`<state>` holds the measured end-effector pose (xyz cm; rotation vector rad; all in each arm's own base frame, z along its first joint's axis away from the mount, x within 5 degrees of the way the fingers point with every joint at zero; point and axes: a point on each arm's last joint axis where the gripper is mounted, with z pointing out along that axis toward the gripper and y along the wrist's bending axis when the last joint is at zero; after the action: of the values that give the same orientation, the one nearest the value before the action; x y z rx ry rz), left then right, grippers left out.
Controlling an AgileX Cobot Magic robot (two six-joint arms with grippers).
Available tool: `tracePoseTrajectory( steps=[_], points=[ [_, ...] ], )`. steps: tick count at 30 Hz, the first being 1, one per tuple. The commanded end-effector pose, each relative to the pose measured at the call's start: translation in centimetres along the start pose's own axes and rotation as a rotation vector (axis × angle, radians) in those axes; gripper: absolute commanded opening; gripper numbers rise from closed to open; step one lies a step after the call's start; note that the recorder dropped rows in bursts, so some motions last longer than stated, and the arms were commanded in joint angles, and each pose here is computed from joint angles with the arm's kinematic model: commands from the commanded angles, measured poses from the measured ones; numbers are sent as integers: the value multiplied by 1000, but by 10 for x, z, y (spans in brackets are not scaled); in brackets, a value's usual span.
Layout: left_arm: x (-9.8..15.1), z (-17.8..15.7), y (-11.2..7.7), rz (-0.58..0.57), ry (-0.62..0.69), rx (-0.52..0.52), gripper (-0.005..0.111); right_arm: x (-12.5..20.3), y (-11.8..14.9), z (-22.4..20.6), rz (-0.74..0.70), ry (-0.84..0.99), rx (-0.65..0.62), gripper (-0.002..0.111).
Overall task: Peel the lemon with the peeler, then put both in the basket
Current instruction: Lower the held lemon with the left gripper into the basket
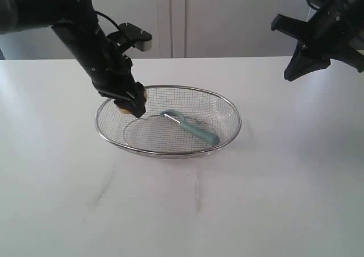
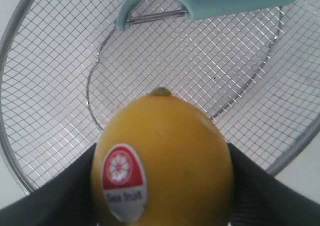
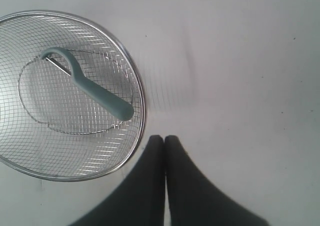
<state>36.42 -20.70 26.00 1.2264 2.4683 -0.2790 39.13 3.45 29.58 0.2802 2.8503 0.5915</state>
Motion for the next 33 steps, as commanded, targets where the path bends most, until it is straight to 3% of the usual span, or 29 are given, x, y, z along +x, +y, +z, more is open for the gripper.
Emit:
tracePoseTrajectory(
  steps=[1,19,33],
  points=[
    [-7,16,5,-2,-1,-10,0,0,0,-6,0,-14,3,0],
    [-5,72,18,-3,2,-27,0,0,0,-6,0,-14,3,0],
    [-4,85,20,-8,6,-29,0,0,0,-6,0,-14,3,0]
  ],
)
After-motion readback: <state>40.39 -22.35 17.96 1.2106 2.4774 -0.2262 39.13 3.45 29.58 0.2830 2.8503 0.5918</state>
